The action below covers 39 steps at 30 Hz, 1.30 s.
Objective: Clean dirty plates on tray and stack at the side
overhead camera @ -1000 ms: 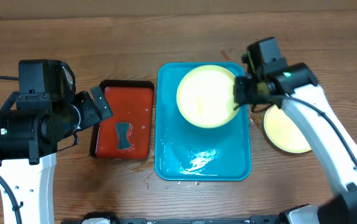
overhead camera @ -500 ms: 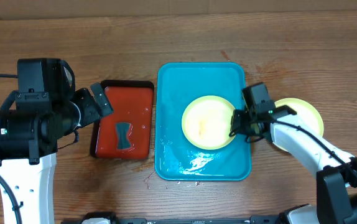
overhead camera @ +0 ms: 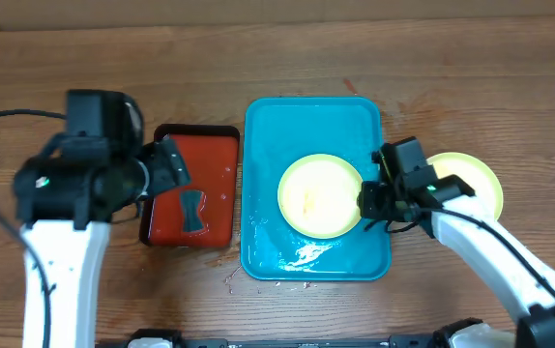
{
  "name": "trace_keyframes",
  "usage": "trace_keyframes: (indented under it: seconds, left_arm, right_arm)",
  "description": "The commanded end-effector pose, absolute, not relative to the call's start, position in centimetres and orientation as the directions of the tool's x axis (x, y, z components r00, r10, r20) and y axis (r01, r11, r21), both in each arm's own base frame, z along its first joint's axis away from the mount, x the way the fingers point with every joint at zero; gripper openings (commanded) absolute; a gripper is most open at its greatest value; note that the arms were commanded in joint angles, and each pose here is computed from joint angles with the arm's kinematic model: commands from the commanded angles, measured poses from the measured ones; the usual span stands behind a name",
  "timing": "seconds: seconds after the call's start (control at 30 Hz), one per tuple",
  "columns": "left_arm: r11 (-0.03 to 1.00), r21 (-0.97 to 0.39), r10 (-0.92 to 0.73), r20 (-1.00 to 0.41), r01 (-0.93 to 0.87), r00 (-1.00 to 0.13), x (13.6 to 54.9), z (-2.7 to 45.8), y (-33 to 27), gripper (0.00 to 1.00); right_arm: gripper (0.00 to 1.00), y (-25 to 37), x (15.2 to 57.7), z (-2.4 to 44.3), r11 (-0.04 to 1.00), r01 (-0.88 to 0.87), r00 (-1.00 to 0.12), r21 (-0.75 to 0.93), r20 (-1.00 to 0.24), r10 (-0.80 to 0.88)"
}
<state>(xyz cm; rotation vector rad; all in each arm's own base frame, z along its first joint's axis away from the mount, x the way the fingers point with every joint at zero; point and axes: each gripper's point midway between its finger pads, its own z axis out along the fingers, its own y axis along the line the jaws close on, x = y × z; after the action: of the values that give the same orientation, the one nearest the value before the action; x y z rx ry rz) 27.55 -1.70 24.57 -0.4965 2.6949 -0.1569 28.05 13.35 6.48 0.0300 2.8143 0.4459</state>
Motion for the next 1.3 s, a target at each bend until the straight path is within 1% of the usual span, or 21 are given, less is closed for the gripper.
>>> trace_keyframes:
  seconds: [0.0,0.07,0.1,0.2,0.3,0.4,0.43,0.47,0.5,0.57,0.63,0.67,0.8,1.0,1.03,1.07,1.1,1.13,1.2,1.27]
  left_arm:
    - [0.939,-0.038,-0.339,-0.266,-0.342,-0.902,27.4,19.1,-0.4,0.85]
    - [0.938,-0.011,-0.341,-0.215,-0.347,-0.915,27.6,16.3,-0.3,0.81]
    - [0.938,-0.006,-0.341,-0.183,-0.346,-0.922,27.7,14.7,-0.5,0.77]
    - [0.94,0.001,-0.341,-0.092,-0.342,-0.936,27.7,10.8,-1.0,0.49]
    - [0.94,0.025,-0.341,-0.007,-0.341,-0.94,27.5,7.4,-1.2,0.43]
    - [0.94,0.05,-0.341,0.057,-0.338,-0.938,27.7,4.5,-1.3,0.37]
    - [0.94,0.039,-0.34,0.075,-0.338,-0.937,28.0,3.6,-1.6,0.33]
    - [0.94,0.019,-0.34,0.092,-0.339,-0.936,28.2,2.7,-2.0,0.23]
    - [0.94,0.001,-0.339,0.107,-0.341,-0.935,28.4,2.0,-2.4,0.17]
    - [0.938,-0.028,-0.339,0.128,-0.345,-0.932,28.8,0.9,-3.1,0.13]
    - [0.939,-0.029,-0.338,0.13,-0.344,-0.932,29.1,0.2,-3.1,0.06]
    - [0.939,-0.027,-0.336,0.127,-0.342,-0.933,29.2,0.0,-3.1,0.04]
    - [0.945,-0.035,-0.321,0.1,-0.325,-0.942,29.9,0.8,-3.0,0.04]
    - [0.953,-0.068,-0.295,0.012,-0.295,-0.955,32.1,5.5,-3.1,0.04]
    - [0.953,-0.072,-0.296,0.002,-0.295,-0.955,32.3,6.1,-3.1,0.08]
    - [0.953,-0.074,-0.296,-0.001,-0.295,-0.955,32.1,6.7,-3.1,0.17]
    - [0.953,-0.07,-0.296,0.008,-0.296,-0.955,31.8,6.8,-3.1,0.22]
    - [0.952,-0.064,-0.297,0.033,-0.298,-0.954,31.1,6.8,-3.1,0.28]
    - [0.952,-0.049,-0.297,0.083,-0.301,-0.951,29.9,6.6,-3.1,0.35]
    - [0.952,-0.035,-0.297,0.12,-0.303,-0.947,28.7,6.0,-3.0,0.46]
  right_arm:
    - [0.29,13.8,29.1,10.2,0.939,-0.076,-0.922,0.337,-0.383,0.063]
    - [0.3,13.8,29.0,10.9,0.936,-0.082,-0.915,0.341,-0.398,0.065]
    - [0.3,13.7,28.8,11.1,0.936,-0.084,-0.913,0.342,-0.403,0.066]
    - [0.31,13.7,28.6,11.2,0.937,-0.082,-0.915,0.341,-0.398,0.065]
    - [0.35,13.6,28.5,11.0,0.937,-0.08,-0.918,0.339,-0.392,0.064]
    - [0.36,13.6,28.6,11.0,0.937,-0.079,-0.918,0.339,-0.392,0.064]
    - [0.36,13.7,28.6,11.0,0.937,-0.08,-0.918,0.339,-0.392,0.064]
    - [0.36,13.7,28.6,11.0,0.937,-0.08,-0.918,0.339,-0.392,0.064]
    - [0.36,13.7,28.6,11.0,0.937,-0.08,-0.917,0.34,-0.393,0.064]
    - [0.36,13.7,28.6,11.0,0.937,-0.08,-0.917,0.34,-0.394,0.064]
    - [0.36,13.7,28.6,11.0,0.937,-0.08,-0.917,0.34,-0.394,0.064]
    - [0.36,13.7,28.6,11.0,0.937,-0.08,-0.917,0.34,-0.394,0.064]
    - [0.36,13.7,28.6,11.0,0.937,-0.08,-0.917,0.34,-0.393,0.064]
    - [0.36,13.7,28.5,11.0,0.937,-0.079,-0.918,0.339,-0.392,0.064]
    - [0.36,13.7,28.5,11.0,0.937,-0.079,-0.918,0.339,-0.392,0.064]
    - [0.36,13.7,28.5,11.0,0.937,-0.079,-0.918,0.339,-0.392,0.064]
    - [0.36,13.7,28.5,11.0,0.937,-0.079,-0.918,0.339,-0.392,0.064]
    - [0.36,13.6,28.5,11.0,0.937,-0.079,-0.918,0.339,-0.392,0.064]
    - [0.36,13.6,28.5,11.0,0.937,-0.079,-0.918,0.339,-0.392,0.064]
    - [0.36,13.6,28.5,11.0,0.937,-0.079,-0.918,0.339,-0.392,0.064]
